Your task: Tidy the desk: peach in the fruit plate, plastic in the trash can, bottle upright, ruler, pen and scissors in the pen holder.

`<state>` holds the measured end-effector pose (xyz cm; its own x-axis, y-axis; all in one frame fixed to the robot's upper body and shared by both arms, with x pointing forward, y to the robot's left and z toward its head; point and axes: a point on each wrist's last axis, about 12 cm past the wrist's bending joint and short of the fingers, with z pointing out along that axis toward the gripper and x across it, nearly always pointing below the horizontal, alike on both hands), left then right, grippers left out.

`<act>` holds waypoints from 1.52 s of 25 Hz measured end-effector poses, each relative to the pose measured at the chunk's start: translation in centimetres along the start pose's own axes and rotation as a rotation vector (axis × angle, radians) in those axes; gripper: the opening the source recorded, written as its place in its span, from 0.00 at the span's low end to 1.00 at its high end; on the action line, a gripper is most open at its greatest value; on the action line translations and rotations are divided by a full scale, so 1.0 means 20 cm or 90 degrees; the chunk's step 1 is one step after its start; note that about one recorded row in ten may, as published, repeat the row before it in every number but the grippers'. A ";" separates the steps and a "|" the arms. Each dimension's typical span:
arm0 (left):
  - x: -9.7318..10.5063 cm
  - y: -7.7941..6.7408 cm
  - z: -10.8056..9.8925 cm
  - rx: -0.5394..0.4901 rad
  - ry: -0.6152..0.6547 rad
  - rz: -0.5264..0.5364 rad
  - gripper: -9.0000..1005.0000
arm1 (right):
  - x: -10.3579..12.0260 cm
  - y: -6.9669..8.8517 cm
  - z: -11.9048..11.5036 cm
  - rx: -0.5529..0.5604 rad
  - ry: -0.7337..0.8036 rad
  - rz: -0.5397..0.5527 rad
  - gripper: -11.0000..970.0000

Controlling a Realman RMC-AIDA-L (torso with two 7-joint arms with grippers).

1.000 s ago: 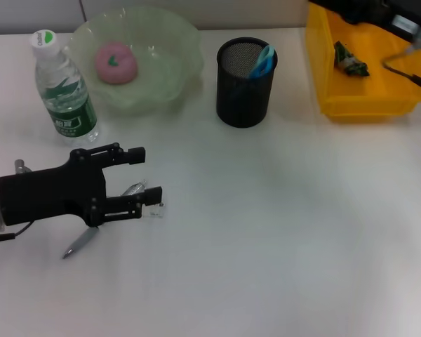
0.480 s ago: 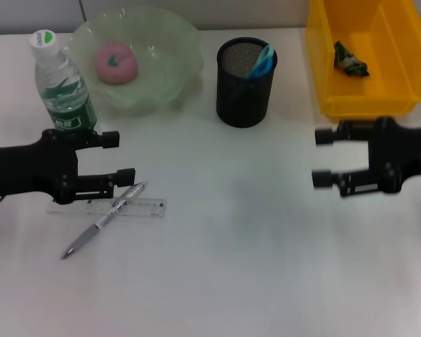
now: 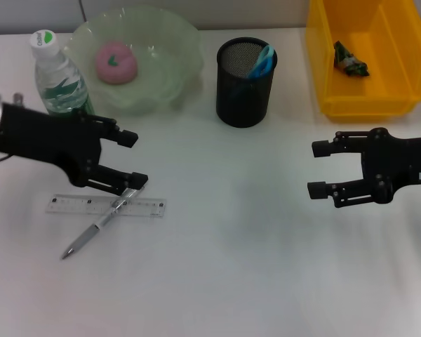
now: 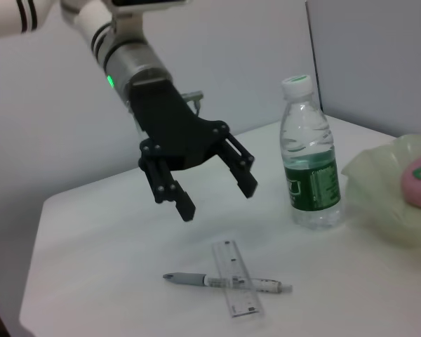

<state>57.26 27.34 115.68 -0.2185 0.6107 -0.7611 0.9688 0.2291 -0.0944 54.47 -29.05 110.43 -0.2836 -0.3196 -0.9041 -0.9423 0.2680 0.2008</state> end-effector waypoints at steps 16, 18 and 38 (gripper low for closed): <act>-0.27 -0.02 0.42 0.064 0.332 0.171 0.78 | 0.03 0.00 0.11 -0.004 0.039 0.004 0.84; -0.26 -0.02 0.44 0.063 0.340 0.174 0.78 | 0.02 0.01 0.11 -0.005 0.037 0.004 0.84; -0.22 0.01 0.51 0.045 0.373 0.182 0.74 | 0.01 0.01 0.12 -0.008 0.030 0.002 0.84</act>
<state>59.62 16.90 112.51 0.0411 0.9568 -0.2880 0.9991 -0.0420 0.0031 54.62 -27.00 109.33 -0.2945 -0.3611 -0.8848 -0.9435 0.2572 0.2090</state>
